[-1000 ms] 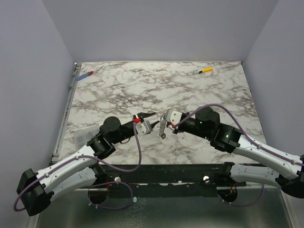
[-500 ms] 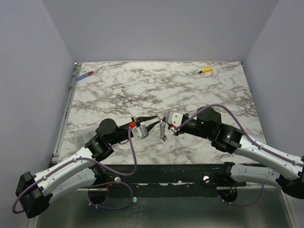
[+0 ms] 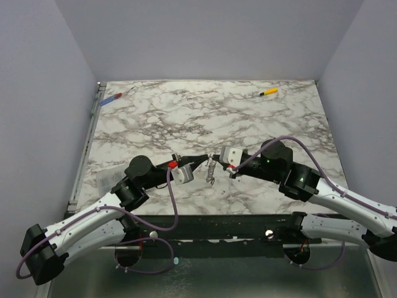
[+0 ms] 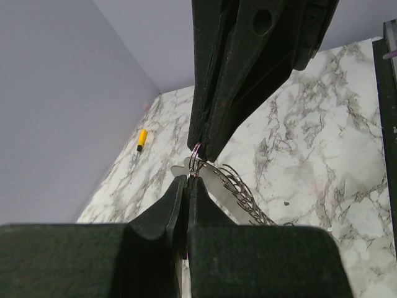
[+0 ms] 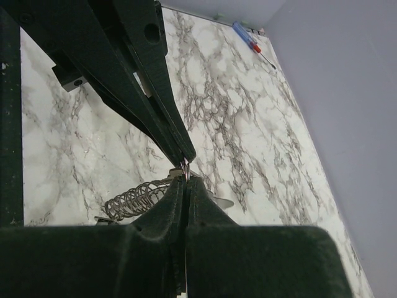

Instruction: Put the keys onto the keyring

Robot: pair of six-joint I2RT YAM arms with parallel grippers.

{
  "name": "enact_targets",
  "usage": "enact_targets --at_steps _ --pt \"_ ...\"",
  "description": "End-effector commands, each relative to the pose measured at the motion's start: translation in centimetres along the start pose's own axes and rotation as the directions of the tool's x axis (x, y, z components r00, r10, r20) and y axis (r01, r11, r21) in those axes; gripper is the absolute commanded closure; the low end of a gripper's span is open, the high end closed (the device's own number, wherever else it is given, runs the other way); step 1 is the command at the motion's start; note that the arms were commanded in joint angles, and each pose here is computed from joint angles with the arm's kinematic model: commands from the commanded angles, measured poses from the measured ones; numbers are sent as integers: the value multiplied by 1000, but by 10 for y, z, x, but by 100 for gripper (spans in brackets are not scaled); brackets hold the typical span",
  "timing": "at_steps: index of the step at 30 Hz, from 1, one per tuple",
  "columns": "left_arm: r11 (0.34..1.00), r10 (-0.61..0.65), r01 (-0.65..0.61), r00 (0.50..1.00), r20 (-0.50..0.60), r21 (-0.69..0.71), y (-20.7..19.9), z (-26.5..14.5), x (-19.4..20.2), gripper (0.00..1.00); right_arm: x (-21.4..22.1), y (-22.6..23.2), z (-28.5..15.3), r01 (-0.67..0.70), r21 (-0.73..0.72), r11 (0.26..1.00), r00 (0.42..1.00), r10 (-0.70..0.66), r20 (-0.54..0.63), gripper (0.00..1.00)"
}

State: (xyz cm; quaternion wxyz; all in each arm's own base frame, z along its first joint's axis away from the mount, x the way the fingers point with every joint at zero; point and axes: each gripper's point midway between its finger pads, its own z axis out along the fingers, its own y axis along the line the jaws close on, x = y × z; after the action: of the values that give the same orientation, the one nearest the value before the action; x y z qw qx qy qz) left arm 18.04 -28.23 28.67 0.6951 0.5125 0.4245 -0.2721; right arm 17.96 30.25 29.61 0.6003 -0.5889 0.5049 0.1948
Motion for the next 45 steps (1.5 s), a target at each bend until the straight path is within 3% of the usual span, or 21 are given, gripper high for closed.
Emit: enact_targets --at_steps 1,26,45 --pt "999 3 -4 1000 25 47 -10 2 -2 100 -20 -2 -2 -9 0 1000 996 9 84 99" --pt "999 2 -4 999 37 53 -10 1 -6 100 -49 -12 -1 -43 48 998 972 31 234 99" --pt "1000 10 -11 999 33 28 -6 -1 -7 100 -48 -12 -5 -60 61 996 970 44 238 99"
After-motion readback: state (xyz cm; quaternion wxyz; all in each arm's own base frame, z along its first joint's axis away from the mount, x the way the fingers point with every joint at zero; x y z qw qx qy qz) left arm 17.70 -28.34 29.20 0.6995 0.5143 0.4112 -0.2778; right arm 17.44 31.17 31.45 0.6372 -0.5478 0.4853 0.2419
